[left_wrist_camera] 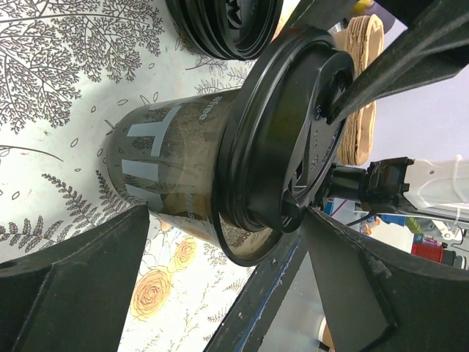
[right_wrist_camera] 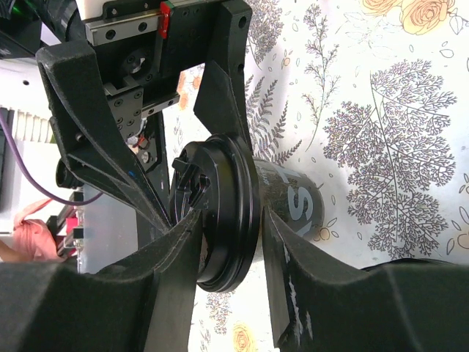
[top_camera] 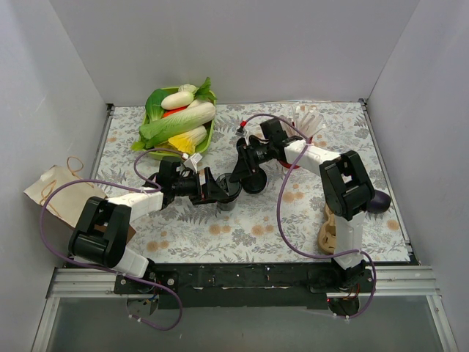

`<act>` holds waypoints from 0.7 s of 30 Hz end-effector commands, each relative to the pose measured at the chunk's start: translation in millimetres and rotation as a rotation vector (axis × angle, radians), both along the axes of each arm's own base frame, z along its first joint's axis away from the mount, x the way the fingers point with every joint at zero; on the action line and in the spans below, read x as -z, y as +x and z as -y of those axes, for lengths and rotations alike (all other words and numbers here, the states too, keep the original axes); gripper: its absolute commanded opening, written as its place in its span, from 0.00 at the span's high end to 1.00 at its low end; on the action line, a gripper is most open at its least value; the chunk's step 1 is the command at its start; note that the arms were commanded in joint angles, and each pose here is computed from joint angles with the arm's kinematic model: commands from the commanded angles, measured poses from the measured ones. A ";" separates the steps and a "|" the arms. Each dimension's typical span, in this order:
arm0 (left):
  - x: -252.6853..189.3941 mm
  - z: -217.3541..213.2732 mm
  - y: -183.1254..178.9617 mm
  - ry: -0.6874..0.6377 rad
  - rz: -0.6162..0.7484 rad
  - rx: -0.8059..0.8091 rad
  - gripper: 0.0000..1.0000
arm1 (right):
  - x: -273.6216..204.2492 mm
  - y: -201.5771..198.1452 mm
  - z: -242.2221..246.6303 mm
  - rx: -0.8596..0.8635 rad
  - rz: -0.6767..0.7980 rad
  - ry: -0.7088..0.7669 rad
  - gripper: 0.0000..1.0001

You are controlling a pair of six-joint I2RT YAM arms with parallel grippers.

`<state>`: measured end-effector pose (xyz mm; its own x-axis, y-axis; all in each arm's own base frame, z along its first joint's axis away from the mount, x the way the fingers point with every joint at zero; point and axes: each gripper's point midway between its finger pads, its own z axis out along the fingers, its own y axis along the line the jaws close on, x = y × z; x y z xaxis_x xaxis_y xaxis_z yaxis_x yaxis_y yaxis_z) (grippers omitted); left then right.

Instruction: Pack the takeout coffee

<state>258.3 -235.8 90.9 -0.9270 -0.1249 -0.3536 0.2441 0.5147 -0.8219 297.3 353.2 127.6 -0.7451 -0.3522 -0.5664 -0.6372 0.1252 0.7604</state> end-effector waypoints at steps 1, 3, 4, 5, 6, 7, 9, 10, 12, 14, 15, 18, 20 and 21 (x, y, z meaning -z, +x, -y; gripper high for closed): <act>-3.0 -3.4 1.7 0.009 0.040 -0.007 0.13 | -21.3 -2.6 -3.0 -0.022 0.111 0.000 0.54; -3.7 -3.9 1.7 0.010 0.045 -0.006 0.13 | -19.0 -3.5 -3.6 -0.027 0.128 -0.011 0.54; -4.2 -3.3 0.8 0.008 0.044 -0.002 0.13 | -17.5 -5.0 -3.0 -0.029 0.126 -0.017 0.54; -4.7 -3.5 0.5 0.005 0.044 -0.002 0.13 | -16.8 -5.9 -3.6 -0.033 0.130 -0.020 0.54; -5.4 -3.6 -0.2 0.003 0.047 -0.001 0.13 | -15.3 -6.2 -4.0 -0.032 0.134 -0.027 0.54; -5.5 -3.3 -0.8 0.003 0.048 0.001 0.13 | -13.6 -5.9 -2.7 -0.028 0.131 -0.035 0.54; -7.0 -3.3 -1.6 -0.003 0.048 0.003 0.13 | -12.7 -8.0 -3.6 -0.034 0.133 -0.036 0.54; -7.4 -3.0 -1.9 -0.003 0.051 0.006 0.13 | -13.3 -8.3 -3.9 -0.034 0.132 -0.038 0.54; -8.2 -3.4 -1.5 -0.003 0.055 0.005 0.12 | -13.4 -8.8 -4.4 -0.048 0.164 -0.038 0.54; -9.0 -3.4 -1.9 -0.004 0.059 0.007 0.12 | -14.5 -10.8 -6.5 -0.058 0.178 -0.043 0.54; -9.2 -2.9 -2.2 -0.005 0.062 0.011 0.12 | -14.5 -11.3 -6.9 -0.059 0.185 -0.047 0.54; -11.1 -2.8 -2.3 -0.006 0.070 0.013 0.12 | -17.8 -13.1 -8.9 -0.075 0.220 -0.051 0.53; -11.4 -3.0 -2.1 -0.006 0.073 0.011 0.12 | -18.4 -14.6 -10.4 -0.086 0.242 -0.052 0.53; -12.0 -3.4 -1.5 -0.006 0.076 0.009 0.12 | -17.5 -15.7 -9.9 -0.086 0.245 -0.062 0.53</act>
